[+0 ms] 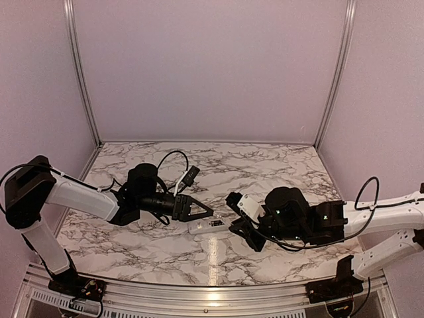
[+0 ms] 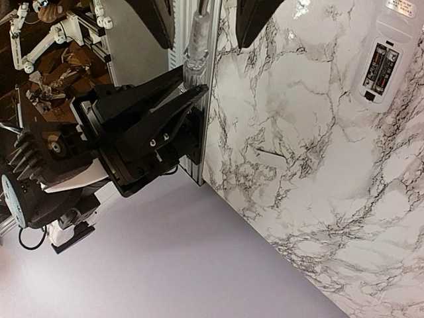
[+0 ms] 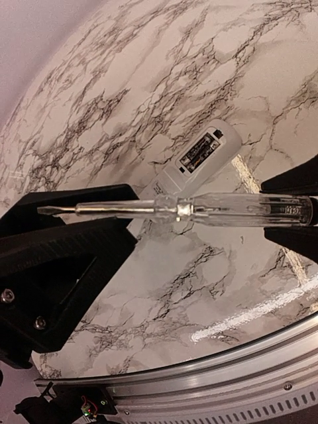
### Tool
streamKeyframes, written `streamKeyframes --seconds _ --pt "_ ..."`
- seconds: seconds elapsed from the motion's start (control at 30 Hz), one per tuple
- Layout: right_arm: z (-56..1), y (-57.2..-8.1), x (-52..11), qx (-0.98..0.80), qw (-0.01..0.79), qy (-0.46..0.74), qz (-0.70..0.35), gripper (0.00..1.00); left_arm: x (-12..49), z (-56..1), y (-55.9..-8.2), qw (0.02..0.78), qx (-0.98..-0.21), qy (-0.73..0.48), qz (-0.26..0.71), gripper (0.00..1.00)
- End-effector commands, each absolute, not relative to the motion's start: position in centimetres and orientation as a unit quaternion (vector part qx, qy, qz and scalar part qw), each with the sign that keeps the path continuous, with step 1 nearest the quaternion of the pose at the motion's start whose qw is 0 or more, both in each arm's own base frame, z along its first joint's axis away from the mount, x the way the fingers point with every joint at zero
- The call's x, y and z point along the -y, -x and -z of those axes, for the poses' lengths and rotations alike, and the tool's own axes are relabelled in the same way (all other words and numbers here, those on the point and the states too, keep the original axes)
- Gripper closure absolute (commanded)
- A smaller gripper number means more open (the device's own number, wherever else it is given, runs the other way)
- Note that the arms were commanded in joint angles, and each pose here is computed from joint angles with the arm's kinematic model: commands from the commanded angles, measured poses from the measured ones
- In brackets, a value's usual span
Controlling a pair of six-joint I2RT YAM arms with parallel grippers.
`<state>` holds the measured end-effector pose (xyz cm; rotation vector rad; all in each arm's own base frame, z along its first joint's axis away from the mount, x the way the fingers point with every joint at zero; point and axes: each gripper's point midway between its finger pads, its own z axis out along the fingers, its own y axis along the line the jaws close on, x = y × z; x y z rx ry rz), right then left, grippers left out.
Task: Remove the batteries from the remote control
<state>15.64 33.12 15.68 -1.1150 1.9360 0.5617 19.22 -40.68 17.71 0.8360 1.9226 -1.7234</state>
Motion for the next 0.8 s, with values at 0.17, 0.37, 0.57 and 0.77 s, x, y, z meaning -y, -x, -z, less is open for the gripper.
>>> streamKeyframes --seconds 0.17,0.37,0.57,0.77 --pt "-17.56 -15.35 -34.47 -0.752 0.419 0.446 -0.246 1.00 41.49 -17.47 -19.04 0.200 -0.689 -0.309 0.624 0.75" --pt "-17.44 -15.01 -34.71 -0.749 0.414 0.452 -0.253 1.00 41.67 -17.38 -19.05 0.197 -0.689 -0.307 0.627 0.78" --pt "-17.32 -14.84 -34.84 -0.748 0.409 0.456 -0.256 1.00 41.71 -17.54 -19.00 0.196 -0.685 -0.307 0.631 0.81" --pt "-17.07 -14.58 -35.10 -0.745 0.404 0.463 -0.260 1.00 41.69 -17.68 -18.82 0.193 -0.682 -0.308 0.635 0.81"
